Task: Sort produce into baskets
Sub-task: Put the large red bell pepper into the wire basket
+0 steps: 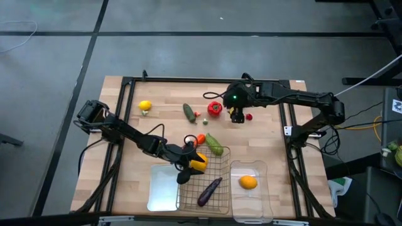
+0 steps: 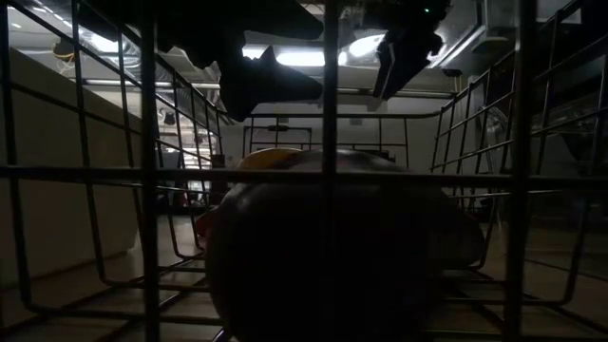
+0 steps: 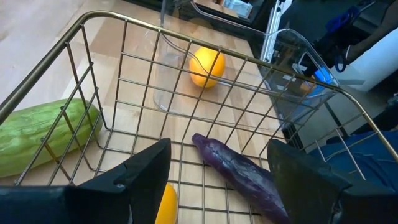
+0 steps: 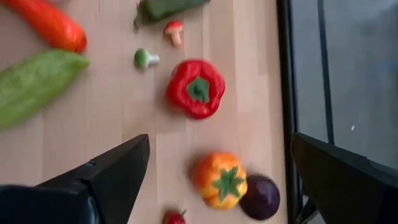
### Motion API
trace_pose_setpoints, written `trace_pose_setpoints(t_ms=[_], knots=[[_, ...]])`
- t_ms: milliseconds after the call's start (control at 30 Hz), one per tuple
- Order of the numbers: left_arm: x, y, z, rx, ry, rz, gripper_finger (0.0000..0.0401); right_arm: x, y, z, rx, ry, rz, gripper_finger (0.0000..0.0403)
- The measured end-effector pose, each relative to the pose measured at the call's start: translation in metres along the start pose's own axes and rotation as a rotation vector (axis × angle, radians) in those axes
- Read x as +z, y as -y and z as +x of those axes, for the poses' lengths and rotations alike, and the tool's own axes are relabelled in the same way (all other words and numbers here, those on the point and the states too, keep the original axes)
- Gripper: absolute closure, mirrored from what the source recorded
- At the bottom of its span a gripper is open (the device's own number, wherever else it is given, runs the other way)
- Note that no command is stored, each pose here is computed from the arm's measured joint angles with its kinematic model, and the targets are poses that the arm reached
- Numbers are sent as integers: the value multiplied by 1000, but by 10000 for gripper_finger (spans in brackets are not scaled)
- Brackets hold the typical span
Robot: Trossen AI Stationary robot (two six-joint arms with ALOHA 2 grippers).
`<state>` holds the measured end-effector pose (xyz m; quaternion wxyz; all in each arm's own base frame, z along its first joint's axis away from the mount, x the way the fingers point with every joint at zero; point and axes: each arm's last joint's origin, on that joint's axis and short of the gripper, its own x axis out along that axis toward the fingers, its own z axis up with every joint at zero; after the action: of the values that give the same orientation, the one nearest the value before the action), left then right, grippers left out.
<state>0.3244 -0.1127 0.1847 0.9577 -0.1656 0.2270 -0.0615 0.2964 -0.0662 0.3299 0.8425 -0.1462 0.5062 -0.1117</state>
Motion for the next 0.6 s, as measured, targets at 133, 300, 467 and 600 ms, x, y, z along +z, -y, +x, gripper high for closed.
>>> trace_pose_setpoints(t_ms=[133,300,467,600], knots=[[0,0,0,0,0,-1,138,8,2,2,-22,66,-6,16],[0,0,0,1,-1,-6,138,14,1,13,-19,81,-36,16],[0,0,0,1,-1,-31,138,17,-4,38,-19,17,-79,16],[0,0,0,1,0,-44,138,18,-9,58,-8,-37,-190,17]])
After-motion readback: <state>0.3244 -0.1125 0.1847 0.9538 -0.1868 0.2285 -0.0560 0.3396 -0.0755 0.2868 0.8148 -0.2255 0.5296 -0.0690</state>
